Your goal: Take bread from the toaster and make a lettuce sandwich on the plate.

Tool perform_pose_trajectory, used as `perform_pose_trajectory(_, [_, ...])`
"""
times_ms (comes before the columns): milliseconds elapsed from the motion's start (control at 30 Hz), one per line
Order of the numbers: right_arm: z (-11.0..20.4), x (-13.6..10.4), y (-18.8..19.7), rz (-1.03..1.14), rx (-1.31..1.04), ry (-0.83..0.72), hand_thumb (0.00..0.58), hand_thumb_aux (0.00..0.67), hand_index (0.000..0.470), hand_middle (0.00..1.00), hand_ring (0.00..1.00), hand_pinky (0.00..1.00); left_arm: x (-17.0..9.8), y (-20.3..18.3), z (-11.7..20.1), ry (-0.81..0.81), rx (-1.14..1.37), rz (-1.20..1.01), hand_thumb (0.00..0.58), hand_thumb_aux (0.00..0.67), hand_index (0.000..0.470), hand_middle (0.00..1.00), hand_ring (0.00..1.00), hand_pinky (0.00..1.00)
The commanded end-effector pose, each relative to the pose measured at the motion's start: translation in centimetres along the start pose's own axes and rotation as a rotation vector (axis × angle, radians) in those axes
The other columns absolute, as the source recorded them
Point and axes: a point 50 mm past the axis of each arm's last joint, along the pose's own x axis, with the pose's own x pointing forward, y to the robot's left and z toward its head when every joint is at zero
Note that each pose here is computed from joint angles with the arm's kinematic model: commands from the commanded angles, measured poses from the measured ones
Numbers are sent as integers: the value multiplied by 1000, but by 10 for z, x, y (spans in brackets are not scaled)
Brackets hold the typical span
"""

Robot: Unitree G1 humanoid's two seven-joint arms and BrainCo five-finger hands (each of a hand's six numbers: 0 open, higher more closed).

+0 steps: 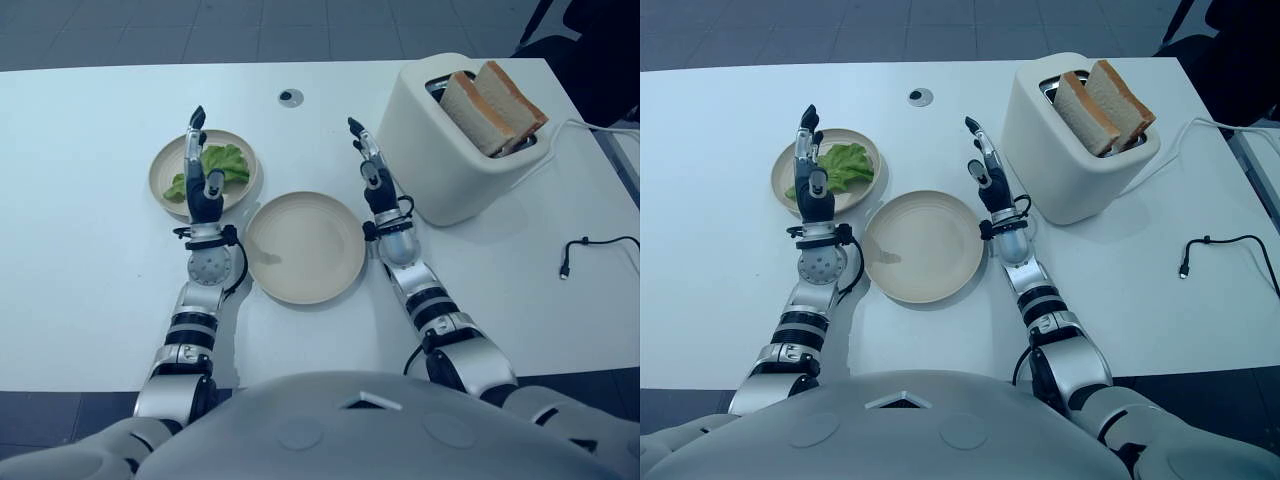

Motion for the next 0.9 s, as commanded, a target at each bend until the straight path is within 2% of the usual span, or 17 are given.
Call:
perform_pose_trajectory(33, [6, -12, 4, 24, 0, -18, 0, 0, 0, 0, 0, 0, 15, 39, 18, -100, 94, 90, 0, 0, 0, 0, 0, 0])
perform_pose_trajectory(200, [15, -12, 37, 100, 53, -27, 0, 0, 0, 0, 0, 0, 29, 57, 38, -186, 132, 135, 0, 0, 0, 0, 0, 0])
perform_pose_trajectory(333, [21, -13, 52, 143, 77, -45, 0, 0, 0, 0, 0, 0, 27, 53, 28, -127, 117, 123, 0, 0, 0, 0, 0, 0])
perform_pose_trajectory(433, [24, -10, 30, 64, 41, -78, 0, 0, 0, 0, 0, 0, 25, 50, 18, -78, 96, 108, 0, 0, 0, 0, 0, 0])
perform_pose_trajectory(533, [40, -6, 0, -29, -36, -180, 0, 0, 0, 0, 0, 0, 25, 46, 15, -65, 70, 99, 0, 0, 0, 0, 0, 0])
perform_pose_trajectory(667, [77, -3, -30, -56, -181, -351, 0, 0, 0, 0, 0, 0, 25, 39, 15, -57, 35, 78, 0, 0, 0, 0, 0, 0])
perform_pose_trajectory(800, [135, -5, -85, -164, -412, -524, 0, 0, 0, 0, 0, 0, 26, 36, 11, -34, 25, 67, 0, 0, 0, 0, 0, 0])
perform_pose_trajectory(900, [156, -9, -132, -291, -607, -487, 0, 0, 0, 0, 0, 0, 27, 36, 12, -44, 46, 64, 0, 0, 0, 0, 0, 0])
